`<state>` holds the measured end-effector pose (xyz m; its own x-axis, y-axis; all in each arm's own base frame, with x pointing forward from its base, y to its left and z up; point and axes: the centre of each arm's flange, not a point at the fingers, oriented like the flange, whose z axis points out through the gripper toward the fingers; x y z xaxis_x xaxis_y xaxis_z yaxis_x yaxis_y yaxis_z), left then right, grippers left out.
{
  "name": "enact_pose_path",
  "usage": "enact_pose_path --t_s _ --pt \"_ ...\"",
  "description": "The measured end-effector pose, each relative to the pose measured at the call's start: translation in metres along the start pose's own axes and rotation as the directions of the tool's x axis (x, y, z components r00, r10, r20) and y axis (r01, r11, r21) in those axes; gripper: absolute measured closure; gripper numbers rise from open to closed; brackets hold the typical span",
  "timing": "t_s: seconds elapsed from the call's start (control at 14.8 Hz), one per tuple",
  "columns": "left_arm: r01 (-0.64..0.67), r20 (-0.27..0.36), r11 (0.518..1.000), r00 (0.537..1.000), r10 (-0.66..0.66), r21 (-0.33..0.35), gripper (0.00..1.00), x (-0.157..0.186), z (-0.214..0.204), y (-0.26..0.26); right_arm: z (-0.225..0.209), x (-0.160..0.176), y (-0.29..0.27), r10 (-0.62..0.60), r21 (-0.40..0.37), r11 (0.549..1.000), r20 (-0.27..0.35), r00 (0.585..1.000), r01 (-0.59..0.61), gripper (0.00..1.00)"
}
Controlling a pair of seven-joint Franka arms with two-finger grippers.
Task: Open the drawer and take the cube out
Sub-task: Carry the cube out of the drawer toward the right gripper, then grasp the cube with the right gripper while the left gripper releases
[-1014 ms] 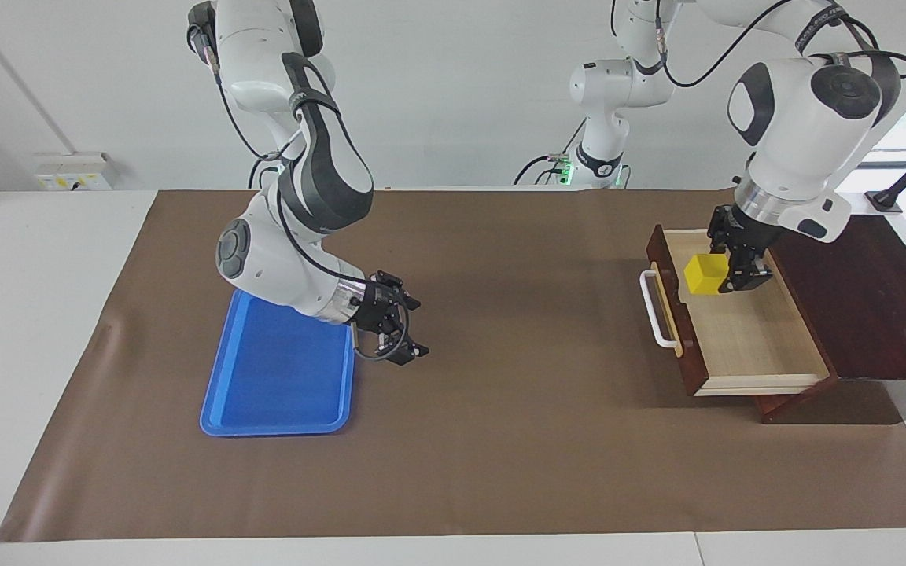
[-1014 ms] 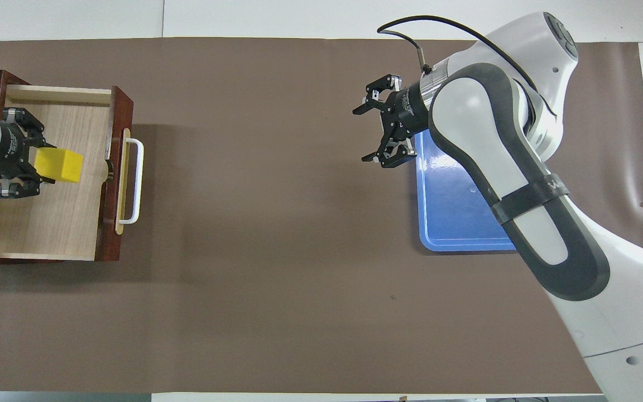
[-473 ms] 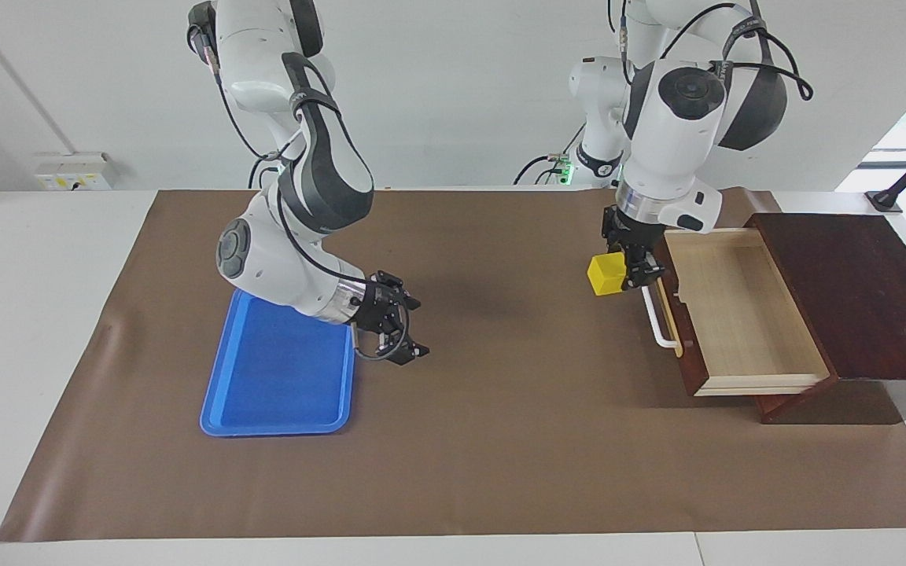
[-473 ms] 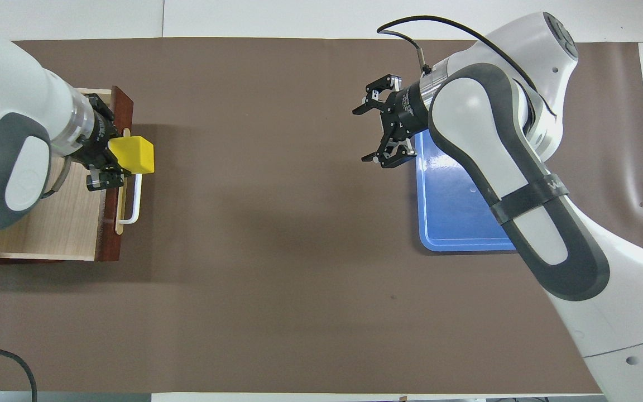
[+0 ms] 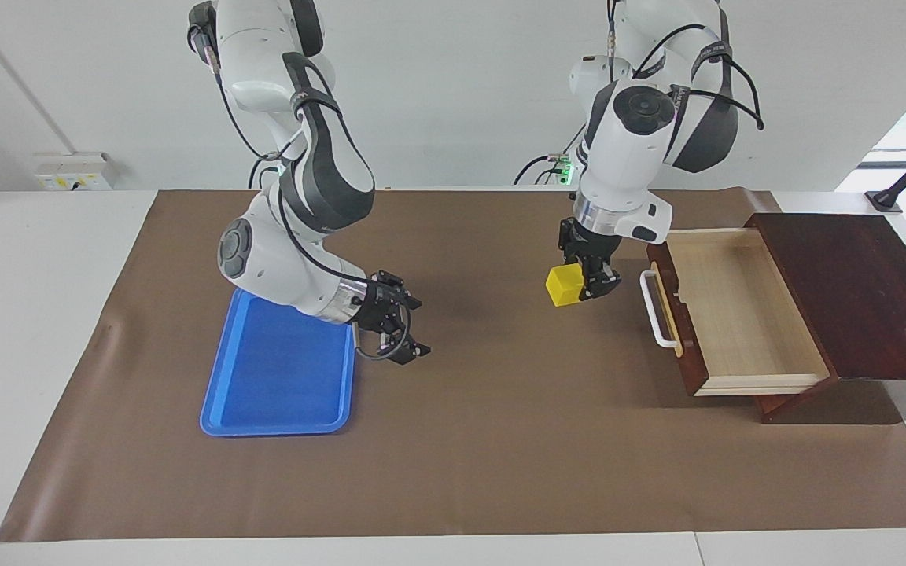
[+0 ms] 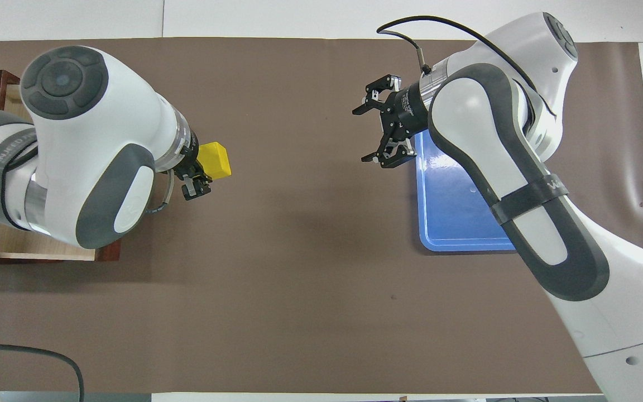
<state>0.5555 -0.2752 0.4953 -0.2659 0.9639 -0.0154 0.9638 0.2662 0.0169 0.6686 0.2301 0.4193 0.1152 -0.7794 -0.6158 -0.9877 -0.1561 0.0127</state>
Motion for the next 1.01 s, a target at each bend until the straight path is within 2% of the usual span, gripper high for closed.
enact_pose_path --t_s 0.47,1.01 --pt "0.014 0.006 1.000 1.000 -0.014 -0.002 0.44 -0.030 0.008 -0.016 0.031 -0.042 0.010 -0.053 -0.033 0.998 0.015 0.998 0.054 0.04" --pt "0.003 0.005 1.000 1.000 -0.003 -0.010 0.44 -0.038 0.013 -0.017 0.049 -0.091 0.015 -0.072 -0.035 0.997 0.006 0.997 0.072 0.06"
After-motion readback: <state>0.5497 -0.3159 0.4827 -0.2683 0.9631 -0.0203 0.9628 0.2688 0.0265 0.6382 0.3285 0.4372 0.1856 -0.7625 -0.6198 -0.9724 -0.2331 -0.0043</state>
